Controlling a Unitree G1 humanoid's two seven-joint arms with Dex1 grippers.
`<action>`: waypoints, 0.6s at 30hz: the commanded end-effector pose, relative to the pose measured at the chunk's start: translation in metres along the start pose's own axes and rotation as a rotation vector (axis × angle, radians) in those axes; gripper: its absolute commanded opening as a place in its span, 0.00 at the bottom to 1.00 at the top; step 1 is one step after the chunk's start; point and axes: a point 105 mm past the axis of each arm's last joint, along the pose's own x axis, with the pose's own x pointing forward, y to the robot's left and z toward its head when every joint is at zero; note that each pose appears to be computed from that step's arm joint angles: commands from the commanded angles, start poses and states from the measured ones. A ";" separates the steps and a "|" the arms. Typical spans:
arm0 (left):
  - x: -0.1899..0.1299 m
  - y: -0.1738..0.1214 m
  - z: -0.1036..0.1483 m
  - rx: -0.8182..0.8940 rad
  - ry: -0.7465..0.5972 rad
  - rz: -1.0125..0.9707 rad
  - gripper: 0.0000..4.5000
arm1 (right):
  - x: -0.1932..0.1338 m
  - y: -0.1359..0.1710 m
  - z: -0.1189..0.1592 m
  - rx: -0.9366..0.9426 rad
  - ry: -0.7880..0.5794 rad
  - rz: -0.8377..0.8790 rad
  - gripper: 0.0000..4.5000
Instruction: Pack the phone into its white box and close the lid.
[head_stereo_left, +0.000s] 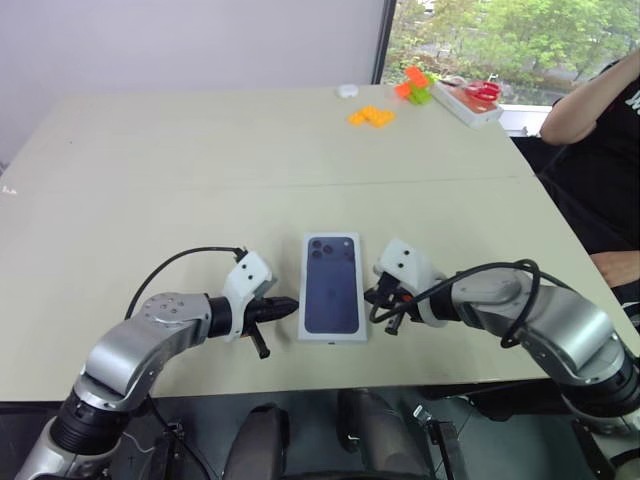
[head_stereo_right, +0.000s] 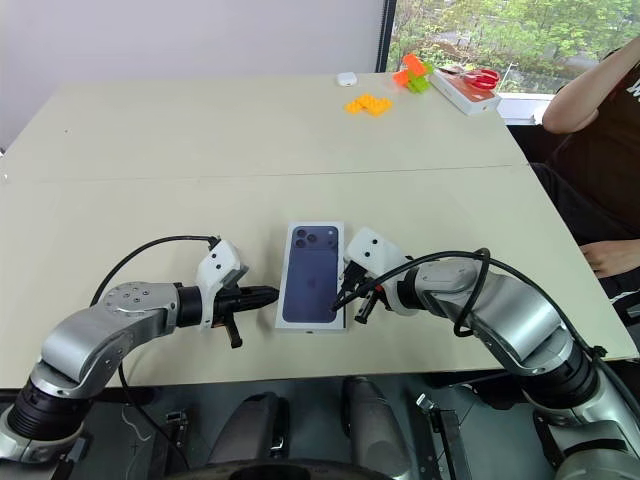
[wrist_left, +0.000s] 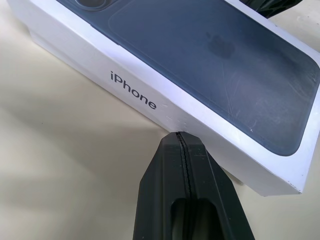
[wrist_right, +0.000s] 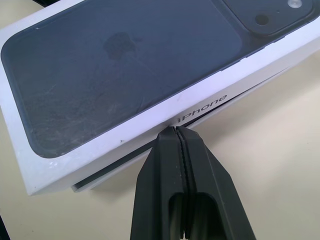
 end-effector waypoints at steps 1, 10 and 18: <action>-0.001 -0.012 0.011 0.049 -0.038 -0.049 0.00 | -0.002 0.005 0.011 -0.039 -0.045 0.016 0.00; 0.000 -0.011 0.011 0.049 -0.038 -0.048 0.00 | 0.000 -0.001 0.011 -0.029 -0.044 -0.008 0.00; 0.000 -0.011 0.006 0.041 -0.030 -0.041 0.00 | 0.000 -0.007 0.006 -0.023 -0.027 -0.026 0.00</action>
